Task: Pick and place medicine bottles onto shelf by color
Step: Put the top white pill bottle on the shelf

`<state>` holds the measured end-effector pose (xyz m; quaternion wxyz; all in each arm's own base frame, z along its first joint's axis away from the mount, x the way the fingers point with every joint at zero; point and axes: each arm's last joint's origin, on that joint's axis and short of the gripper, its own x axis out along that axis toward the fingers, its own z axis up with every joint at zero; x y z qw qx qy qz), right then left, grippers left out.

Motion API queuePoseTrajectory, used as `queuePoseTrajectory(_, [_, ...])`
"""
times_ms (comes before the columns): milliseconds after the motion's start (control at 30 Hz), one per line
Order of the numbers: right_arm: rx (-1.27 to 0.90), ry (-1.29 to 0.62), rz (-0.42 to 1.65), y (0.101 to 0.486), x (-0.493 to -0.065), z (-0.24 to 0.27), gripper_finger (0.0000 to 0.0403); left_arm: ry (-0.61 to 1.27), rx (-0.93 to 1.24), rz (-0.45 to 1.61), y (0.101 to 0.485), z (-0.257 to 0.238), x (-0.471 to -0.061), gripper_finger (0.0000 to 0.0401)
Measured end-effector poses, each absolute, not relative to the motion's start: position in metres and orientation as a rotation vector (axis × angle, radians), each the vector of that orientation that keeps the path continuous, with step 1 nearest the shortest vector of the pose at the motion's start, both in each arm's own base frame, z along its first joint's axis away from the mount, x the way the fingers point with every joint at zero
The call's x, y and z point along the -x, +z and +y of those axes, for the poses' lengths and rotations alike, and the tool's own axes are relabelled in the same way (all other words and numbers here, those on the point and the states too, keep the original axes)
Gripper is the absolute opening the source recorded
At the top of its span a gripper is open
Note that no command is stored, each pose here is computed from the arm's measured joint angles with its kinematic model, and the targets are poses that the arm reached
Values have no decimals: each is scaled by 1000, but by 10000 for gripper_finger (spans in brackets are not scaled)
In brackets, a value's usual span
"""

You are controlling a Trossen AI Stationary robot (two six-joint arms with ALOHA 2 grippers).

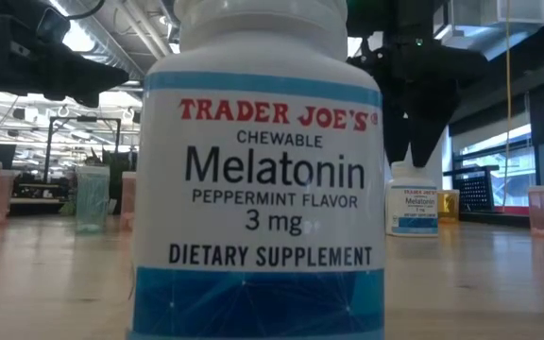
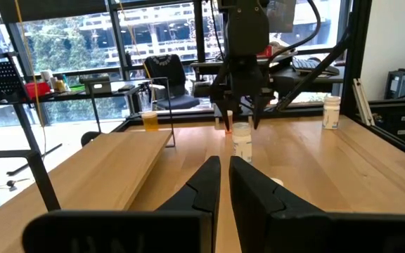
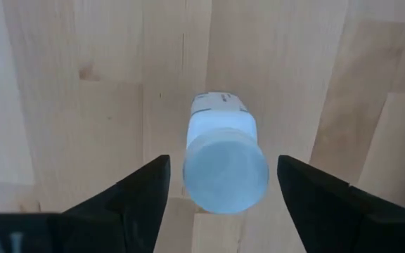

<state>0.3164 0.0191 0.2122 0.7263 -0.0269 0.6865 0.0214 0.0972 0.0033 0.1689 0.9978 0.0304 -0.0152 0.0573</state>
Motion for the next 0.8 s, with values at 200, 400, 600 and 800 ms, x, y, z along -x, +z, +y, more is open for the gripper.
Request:
queuePoseTrajectory(200, [59, 46, 1535, 205, -319, 19, 264, 115, -61, -30, 169, 3, -97, 27])
queuePoseTrajectory(400, [58, 43, 1548, 201, -321, 19, 256, 114, -61, -31, 169, 3, -97, 27])
queuePoseTrajectory(600, [73, 26, 1545, 201, -321, 19, 212, 114, -61, -30, 169, 3, -97, 27])
queuePoseTrajectory(800, [73, 26, 1544, 201, -321, 19, 183, 115, -61, -30, 169, 3, -97, 27])
